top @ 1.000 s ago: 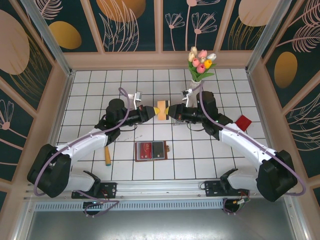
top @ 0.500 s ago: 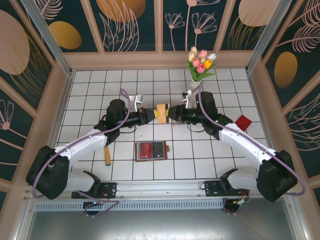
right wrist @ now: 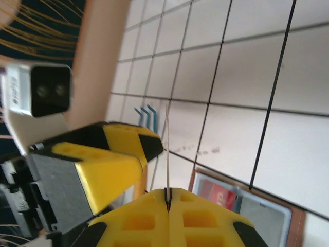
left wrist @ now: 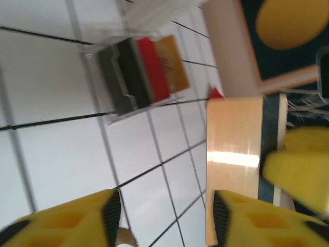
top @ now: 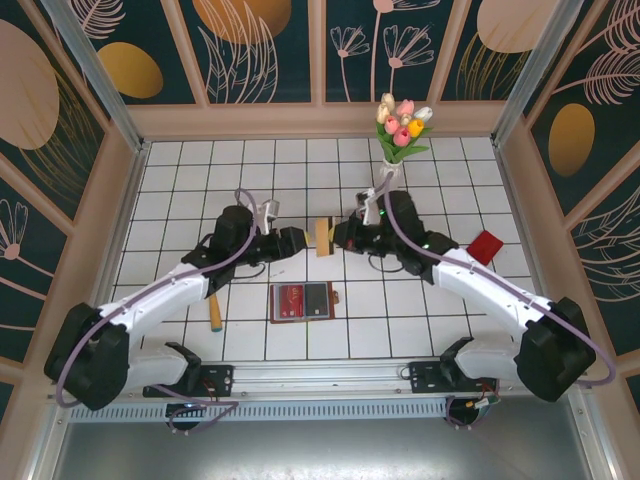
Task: Put the credit cards into the card holder
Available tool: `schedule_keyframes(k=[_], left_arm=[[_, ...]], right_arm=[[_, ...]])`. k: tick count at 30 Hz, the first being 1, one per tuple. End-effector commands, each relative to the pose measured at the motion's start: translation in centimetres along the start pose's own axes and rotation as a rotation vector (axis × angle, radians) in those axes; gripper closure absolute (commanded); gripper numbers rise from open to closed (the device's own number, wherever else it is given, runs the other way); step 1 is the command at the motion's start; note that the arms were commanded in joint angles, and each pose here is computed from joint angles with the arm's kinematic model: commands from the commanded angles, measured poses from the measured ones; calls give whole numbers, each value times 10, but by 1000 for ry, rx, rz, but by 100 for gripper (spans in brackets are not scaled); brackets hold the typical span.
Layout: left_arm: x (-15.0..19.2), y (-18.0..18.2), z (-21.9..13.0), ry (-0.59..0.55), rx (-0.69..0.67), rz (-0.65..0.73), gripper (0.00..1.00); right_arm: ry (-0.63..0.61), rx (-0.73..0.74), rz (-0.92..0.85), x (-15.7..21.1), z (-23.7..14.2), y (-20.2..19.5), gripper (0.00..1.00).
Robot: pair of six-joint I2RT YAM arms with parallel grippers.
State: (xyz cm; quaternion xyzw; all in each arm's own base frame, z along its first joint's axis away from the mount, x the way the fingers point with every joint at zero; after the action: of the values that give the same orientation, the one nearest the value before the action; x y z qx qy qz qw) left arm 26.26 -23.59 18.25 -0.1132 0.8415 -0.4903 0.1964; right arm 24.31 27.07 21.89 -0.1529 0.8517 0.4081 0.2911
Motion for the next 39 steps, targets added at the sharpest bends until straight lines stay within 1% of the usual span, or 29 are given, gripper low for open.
schedule_keyframes(k=[1, 3, 5, 8, 12, 17, 23, 33, 39], left_arm=[[10, 58, -17, -64, -251, -9, 37], [17, 81, -25, -80, -325, -33, 32], [25, 98, -30, -84, -364, -58, 30], [37, 112, -33, -60, -377, -73, 29], [44, 125, -36, -44, -416, -76, 27], [48, 133, -34, -25, -430, -75, 26], [52, 136, -29, 0, -426, -83, 28], [58, 140, -20, 54, -414, -98, 30], [62, 144, -16, 81, -417, -108, 32]], right_arm=[[34, 243, -7, 22, 14, -12, 100], [58, 322, -10, 39, 26, -10, 100], [85, 380, -29, 55, 38, -7, 100], [148, 485, -21, 81, 50, -18, 100], [191, 544, -5, 102, 53, -35, 100], [196, 556, -15, 106, 50, -40, 100], [213, 623, -20, 110, 42, -51, 100], [257, 623, -21, 124, 49, -60, 100], [260, 649, -28, 122, 49, -60, 100]])
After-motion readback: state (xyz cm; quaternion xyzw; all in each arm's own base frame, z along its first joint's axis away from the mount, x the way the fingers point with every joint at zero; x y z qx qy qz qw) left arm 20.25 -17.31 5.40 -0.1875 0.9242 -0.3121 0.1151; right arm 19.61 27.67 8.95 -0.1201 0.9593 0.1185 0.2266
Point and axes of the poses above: each hand's point on the last joint's axis, 136 mm out from that joint toward the fingers, its own z axis out along the fingers, its own y axis along the line the jaws close on, x = y × z, the point moved 3 cm from there along -z, back along the fingers, and after that the axes turned 15 degrees about -z, right-handed, at the moved point
